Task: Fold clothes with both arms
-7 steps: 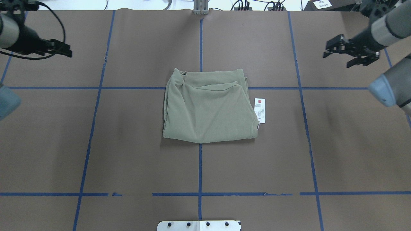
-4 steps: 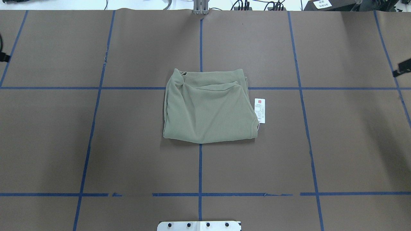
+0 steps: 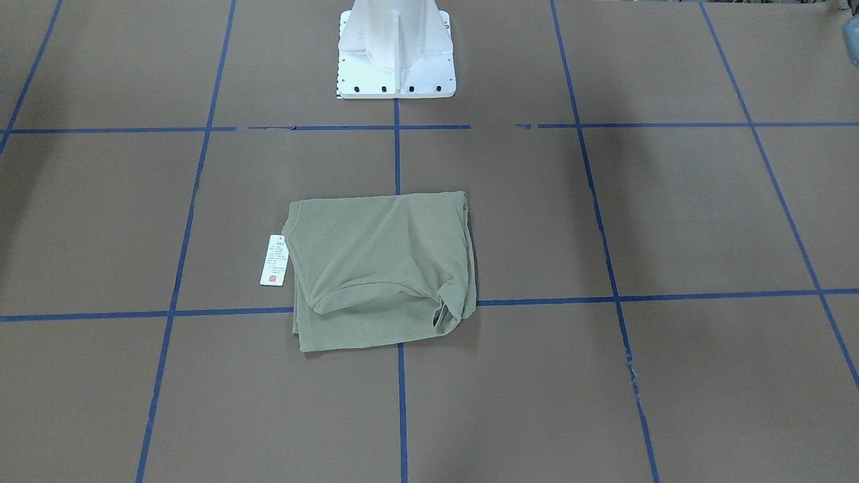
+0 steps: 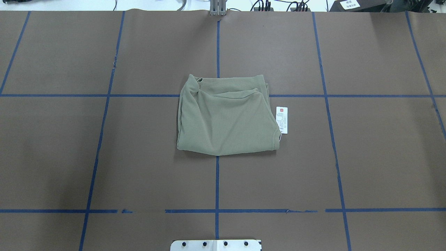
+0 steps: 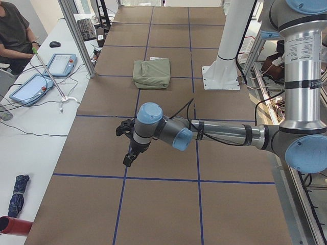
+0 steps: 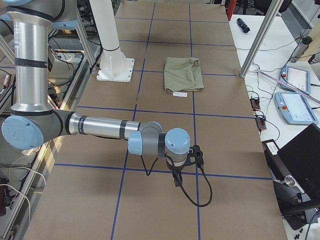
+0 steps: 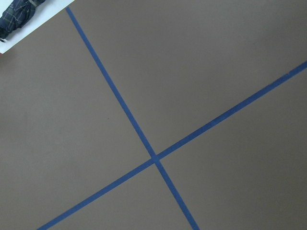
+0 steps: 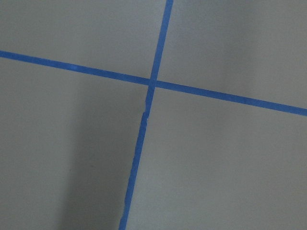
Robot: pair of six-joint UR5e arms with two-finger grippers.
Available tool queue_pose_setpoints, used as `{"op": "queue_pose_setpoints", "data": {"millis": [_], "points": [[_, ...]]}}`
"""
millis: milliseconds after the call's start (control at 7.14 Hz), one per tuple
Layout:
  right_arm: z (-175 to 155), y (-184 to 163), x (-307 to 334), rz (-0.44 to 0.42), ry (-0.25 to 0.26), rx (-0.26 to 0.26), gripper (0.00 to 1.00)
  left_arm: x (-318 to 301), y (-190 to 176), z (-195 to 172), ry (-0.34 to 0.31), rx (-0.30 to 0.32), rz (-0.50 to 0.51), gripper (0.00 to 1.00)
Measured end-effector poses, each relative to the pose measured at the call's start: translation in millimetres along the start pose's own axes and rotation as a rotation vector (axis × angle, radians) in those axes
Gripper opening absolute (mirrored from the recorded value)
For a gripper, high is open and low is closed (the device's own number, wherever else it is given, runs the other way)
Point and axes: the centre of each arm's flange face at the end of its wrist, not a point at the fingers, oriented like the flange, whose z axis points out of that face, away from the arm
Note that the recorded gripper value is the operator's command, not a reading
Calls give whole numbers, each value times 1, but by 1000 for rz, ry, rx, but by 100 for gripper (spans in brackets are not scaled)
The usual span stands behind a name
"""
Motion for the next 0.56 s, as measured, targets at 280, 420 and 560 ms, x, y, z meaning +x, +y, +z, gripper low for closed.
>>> {"op": "queue_pose_setpoints", "data": {"millis": [280, 420, 560], "points": [[3, 19, 5, 33, 15, -18, 100, -10, 18, 19, 54, -113, -107, 100], [4, 28, 6, 62, 11, -37, 100, -3, 23, 15, 117, -166, -168, 100], [-4, 30, -2, 99, 6, -59, 100, 4, 25, 11, 164, -199, -210, 100]]}}
